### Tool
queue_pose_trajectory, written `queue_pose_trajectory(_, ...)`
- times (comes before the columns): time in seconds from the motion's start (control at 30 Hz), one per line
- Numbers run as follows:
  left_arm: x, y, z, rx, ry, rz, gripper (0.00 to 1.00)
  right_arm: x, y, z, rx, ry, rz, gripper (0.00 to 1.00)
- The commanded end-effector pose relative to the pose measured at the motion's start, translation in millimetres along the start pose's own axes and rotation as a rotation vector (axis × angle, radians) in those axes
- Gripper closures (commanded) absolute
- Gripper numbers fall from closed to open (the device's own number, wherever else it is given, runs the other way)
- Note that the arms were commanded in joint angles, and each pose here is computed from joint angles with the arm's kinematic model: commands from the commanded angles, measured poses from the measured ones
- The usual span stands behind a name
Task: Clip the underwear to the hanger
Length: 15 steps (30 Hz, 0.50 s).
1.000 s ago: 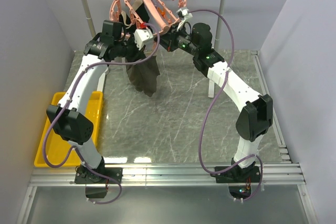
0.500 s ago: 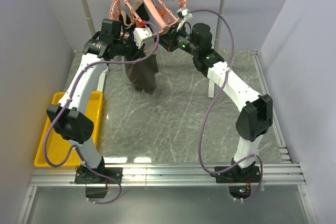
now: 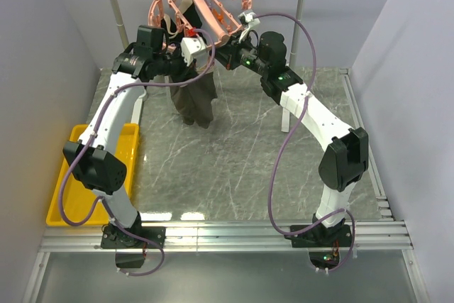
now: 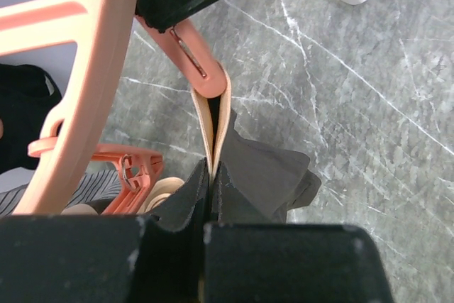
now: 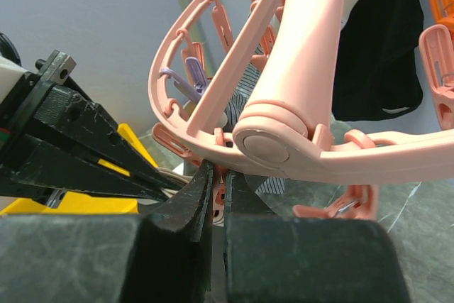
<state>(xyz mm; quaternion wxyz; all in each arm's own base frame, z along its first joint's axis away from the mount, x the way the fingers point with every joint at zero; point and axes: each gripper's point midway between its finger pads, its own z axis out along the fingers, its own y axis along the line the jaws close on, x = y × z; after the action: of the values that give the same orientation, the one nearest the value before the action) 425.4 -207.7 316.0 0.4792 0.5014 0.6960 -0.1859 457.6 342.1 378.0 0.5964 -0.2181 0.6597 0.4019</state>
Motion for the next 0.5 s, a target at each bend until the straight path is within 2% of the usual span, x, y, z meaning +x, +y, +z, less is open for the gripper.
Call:
queue_pose_trajectory(0.0, -32, -6, -20, 0.007, -0.089, 0.038, 1.0, -7, -20, 1, 0.064, -0.043, -0.041, 1.0)
queue_pose_trajectory(0.47, -66, 1, -23, 0.001, -0.177, -0.085, 1.0, -2, -18, -2, 0.046, -0.035, -0.088, 1.0)
